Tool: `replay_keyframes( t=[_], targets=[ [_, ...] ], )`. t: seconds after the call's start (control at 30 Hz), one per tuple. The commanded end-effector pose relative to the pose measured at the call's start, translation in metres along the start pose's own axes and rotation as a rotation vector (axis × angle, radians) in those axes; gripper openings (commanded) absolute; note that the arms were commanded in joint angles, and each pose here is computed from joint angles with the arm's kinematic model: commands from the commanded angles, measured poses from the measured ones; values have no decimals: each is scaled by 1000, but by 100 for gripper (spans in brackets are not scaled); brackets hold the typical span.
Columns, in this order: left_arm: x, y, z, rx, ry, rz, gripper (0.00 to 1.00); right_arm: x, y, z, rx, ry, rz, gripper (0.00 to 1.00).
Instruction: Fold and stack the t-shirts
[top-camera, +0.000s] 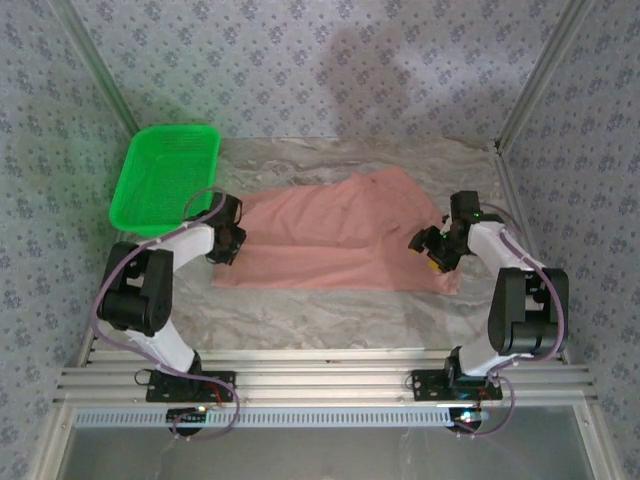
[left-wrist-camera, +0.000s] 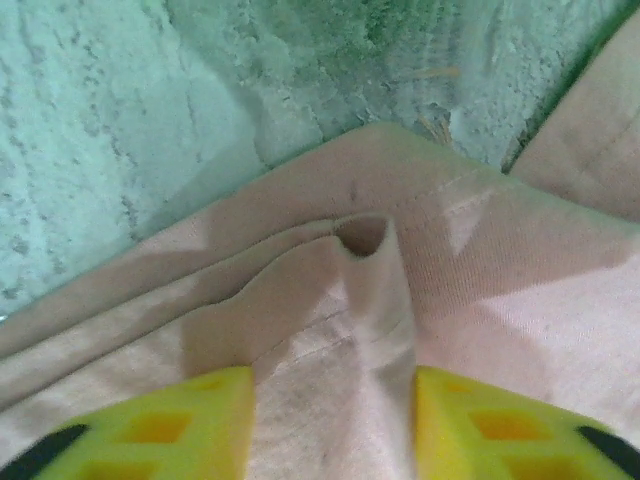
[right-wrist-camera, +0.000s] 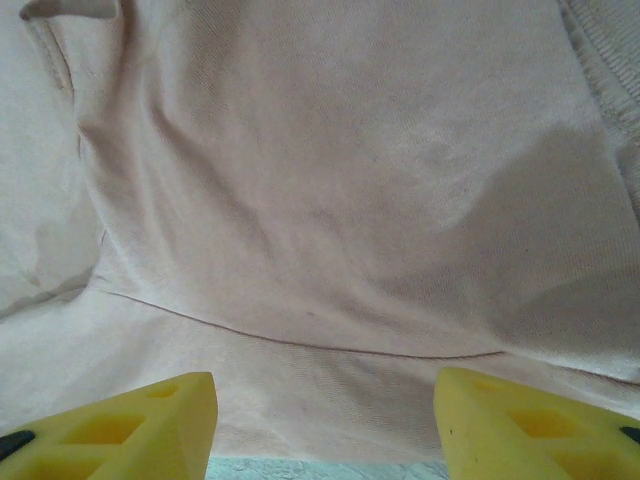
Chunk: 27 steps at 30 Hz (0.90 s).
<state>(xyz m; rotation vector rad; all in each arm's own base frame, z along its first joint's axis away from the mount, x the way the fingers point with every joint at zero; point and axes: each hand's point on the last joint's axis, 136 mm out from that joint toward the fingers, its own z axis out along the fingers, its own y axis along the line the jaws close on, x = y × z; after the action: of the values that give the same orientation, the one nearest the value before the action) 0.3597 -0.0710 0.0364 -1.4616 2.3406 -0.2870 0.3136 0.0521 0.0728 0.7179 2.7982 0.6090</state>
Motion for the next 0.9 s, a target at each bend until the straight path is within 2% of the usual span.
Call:
replay_keyframes(
  t=[0.0, 0.1, 0.2, 0.27, 0.37, 0.5, 0.6, 0.87],
  targets=[
    [-2, -20, -36, 48, -18, 53, 59, -11, 15, -9, -13, -21, -60, 62],
    [9, -36, -65, 89, -15, 136, 69, -17, 27, -8, 0, -18, -73, 63],
    [33, -49, -84, 139, 1, 244, 70, -21, 42, 7, 9, 2, -82, 61],
    [52, -53, -84, 145, 16, 330, 69, -24, 47, 24, 54, 12, -96, 61],
    [70, -42, -55, 123, 51, 392, 61, -29, 42, 49, 116, 28, -49, 57],
    [69, -21, -24, 41, 25, 460, 54, -11, 17, 65, 237, 60, -15, 55],
    [68, -7, -19, 16, 29, 480, 52, 6, 2, 62, 291, 64, 0, 55],
    [71, 73, -11, -161, 83, 455, 51, 48, -29, 48, 372, 97, 16, 55]
  ],
)
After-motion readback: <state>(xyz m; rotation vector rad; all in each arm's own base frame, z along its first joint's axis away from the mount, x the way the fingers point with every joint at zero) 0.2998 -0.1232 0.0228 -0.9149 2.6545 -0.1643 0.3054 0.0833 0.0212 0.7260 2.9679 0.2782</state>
